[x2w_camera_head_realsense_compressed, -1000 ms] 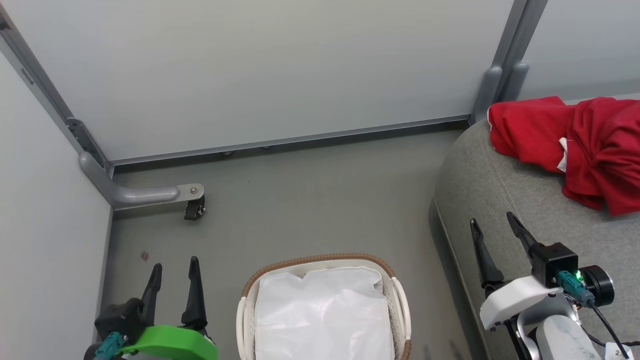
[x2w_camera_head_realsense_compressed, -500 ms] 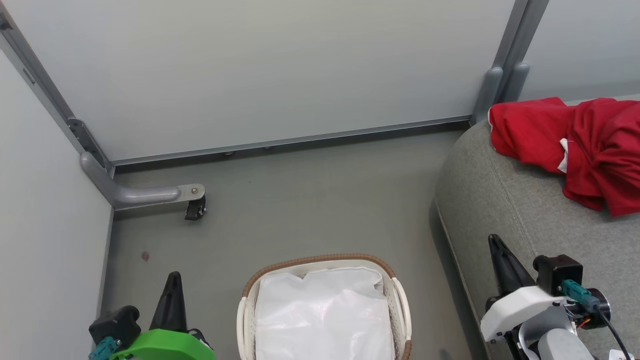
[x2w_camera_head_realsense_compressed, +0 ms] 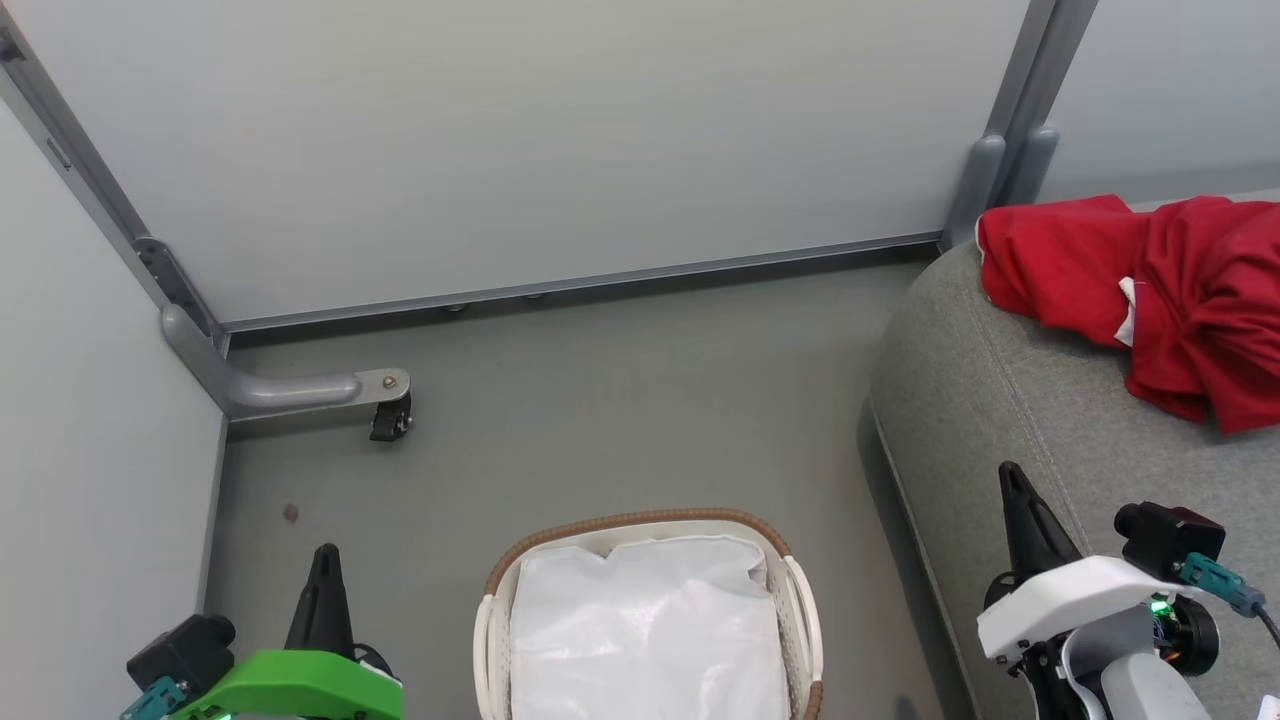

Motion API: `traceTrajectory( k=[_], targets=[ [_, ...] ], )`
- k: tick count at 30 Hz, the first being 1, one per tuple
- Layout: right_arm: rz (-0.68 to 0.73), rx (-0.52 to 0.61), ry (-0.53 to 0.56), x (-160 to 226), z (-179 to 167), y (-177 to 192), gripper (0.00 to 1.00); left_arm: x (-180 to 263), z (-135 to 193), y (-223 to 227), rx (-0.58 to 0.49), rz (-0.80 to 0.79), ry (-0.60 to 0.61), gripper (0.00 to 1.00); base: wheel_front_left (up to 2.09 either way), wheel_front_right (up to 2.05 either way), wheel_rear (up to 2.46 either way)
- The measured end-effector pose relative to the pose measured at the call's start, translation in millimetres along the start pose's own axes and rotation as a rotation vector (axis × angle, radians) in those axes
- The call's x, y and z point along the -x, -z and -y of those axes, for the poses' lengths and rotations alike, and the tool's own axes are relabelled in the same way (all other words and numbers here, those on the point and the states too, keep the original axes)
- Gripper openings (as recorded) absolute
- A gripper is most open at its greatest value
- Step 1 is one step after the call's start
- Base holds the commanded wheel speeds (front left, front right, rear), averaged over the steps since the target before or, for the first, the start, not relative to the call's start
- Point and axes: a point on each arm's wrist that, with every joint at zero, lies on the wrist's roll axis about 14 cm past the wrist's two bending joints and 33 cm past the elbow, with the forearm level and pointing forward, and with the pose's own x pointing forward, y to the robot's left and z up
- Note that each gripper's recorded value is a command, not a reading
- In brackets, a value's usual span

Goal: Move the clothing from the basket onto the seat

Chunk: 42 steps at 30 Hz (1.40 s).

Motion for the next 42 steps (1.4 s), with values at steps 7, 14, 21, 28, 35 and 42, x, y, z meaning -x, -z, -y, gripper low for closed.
traceTrajectory(
  k=[7,14,21,28,35,42],
  targets=[
    [-0.002,-0.117,0.021,0,4,-2,0.0,-1,-1,-4,0.093,0.004,-0.01,0.0,0.0,0.0,0.0],
    [0.002,-0.224,0.037,0,7,-4,0.0,-3,-2,-10,0.182,0.01,-0.015,0.0,0.0,0.0,0.0],
    [0.003,-0.33,0.047,0,9,-6,0.0,-5,-2,-13,0.267,0.012,-0.017,0.0,0.0,0.0,0.0],
    [0.004,-0.421,0.054,1,11,-7,0.0,-8,-2,-19,0.341,0.019,-0.014,0.0,0.0,0.0,0.0],
    [0.008,-0.511,0.057,1,12,-9,0.0,-9,-1,-23,0.414,0.023,-0.009,0.0,0.0,0.0,0.0],
    [0.011,-0.593,0.058,1,13,-11,0.0,-10,1,-27,0.481,0.028,0.0,0.0,0.0,0.0,0.0]
  ],
)
